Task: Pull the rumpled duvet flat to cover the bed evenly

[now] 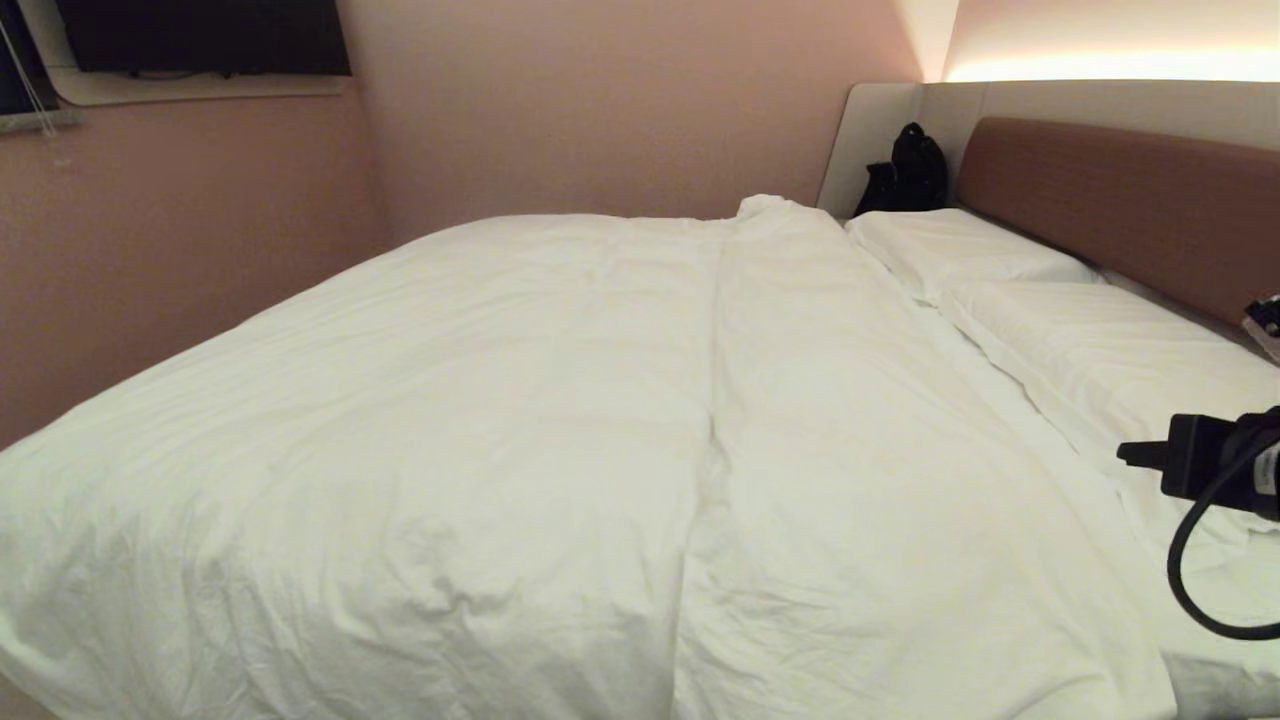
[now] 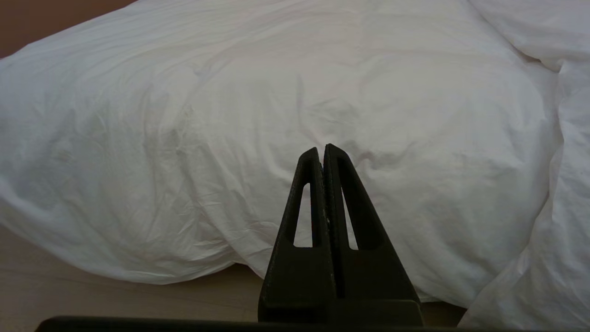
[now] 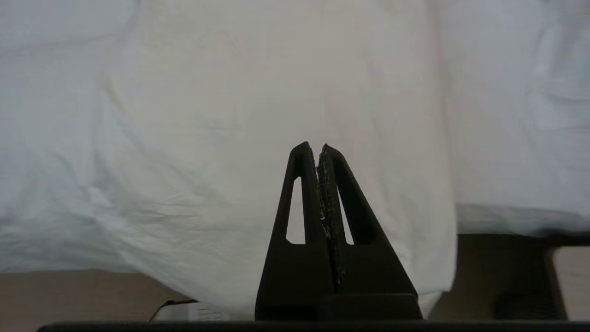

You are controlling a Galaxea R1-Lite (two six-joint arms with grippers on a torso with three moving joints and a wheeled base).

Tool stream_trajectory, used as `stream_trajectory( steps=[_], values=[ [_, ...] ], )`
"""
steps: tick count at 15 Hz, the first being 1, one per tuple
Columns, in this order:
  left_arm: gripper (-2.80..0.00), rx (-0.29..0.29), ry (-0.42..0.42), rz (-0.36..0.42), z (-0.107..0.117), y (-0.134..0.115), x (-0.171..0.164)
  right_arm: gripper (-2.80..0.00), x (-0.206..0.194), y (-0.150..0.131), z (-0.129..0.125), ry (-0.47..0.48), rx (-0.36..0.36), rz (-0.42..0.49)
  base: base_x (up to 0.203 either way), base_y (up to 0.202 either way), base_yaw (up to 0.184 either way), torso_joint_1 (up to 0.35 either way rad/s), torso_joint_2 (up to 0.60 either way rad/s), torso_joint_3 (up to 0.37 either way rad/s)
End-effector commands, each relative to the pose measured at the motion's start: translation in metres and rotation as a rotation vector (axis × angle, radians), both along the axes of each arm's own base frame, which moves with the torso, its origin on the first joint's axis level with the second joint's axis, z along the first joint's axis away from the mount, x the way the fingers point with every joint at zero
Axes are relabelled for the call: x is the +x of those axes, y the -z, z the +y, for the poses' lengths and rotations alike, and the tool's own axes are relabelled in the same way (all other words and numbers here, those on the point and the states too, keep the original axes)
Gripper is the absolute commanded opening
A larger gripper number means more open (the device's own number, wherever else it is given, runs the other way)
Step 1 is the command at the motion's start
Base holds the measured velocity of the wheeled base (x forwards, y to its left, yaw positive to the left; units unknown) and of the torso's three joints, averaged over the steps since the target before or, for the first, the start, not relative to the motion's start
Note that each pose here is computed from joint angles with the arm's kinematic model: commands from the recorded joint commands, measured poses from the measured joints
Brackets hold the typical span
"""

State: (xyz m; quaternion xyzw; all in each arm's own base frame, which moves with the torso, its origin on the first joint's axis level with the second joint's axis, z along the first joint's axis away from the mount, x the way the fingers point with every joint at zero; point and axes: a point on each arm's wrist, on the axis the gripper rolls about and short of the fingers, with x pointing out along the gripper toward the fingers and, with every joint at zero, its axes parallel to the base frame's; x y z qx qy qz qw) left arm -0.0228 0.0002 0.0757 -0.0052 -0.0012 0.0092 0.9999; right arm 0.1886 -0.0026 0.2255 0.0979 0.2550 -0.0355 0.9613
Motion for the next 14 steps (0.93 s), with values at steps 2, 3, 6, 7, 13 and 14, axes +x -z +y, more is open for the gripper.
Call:
stream_trajectory(
  steps=[2, 3, 6, 7, 13, 14],
  values=[
    [-2.80, 0.000, -0.002, -0.001, 0.000, 0.000, 0.000, -2.80, -0.016, -0.006, -0.005, 0.270, -0.157, -0.016, 0.000, 0.000, 0.000, 0.000, 0.00, 0.000],
    [-2.80, 0.000, -0.002, -0.001, 0.000, 0.000, 0.000, -2.80, -0.023, -0.007, -0.005, 0.285, -0.163, -0.031, 0.000, 0.000, 0.000, 0.000, 0.00, 0.000],
    [-2.80, 0.000, -0.002, -0.001, 0.000, 0.000, 0.000, -2.80, -0.046, -0.009, -0.006, 0.318, -0.173, -0.074, 0.000, 0.000, 0.000, 0.000, 0.00, 0.000],
    [-2.80, 0.000, -0.002, -0.001, 0.000, 0.000, 0.000, -2.80, -0.052, -0.010, -0.006, 0.339, -0.182, -0.088, 0.000, 0.000, 0.000, 0.000, 0.00, 0.000],
    [-2.80, 0.000, -0.002, -0.001, 0.000, 0.000, 0.000, -2.80, -0.098, -0.011, -0.008, 0.433, -0.218, -0.195, 0.000, 0.000, 0.000, 0.000, 0.00, 0.000],
    [-2.80, 0.000, -0.002, -0.001, 0.000, 0.000, 0.000, -2.80, -0.105, -0.011, -0.008, 0.441, -0.223, -0.211, 0.000, 0.000, 0.000, 0.000, 0.00, 0.000]
  ],
)
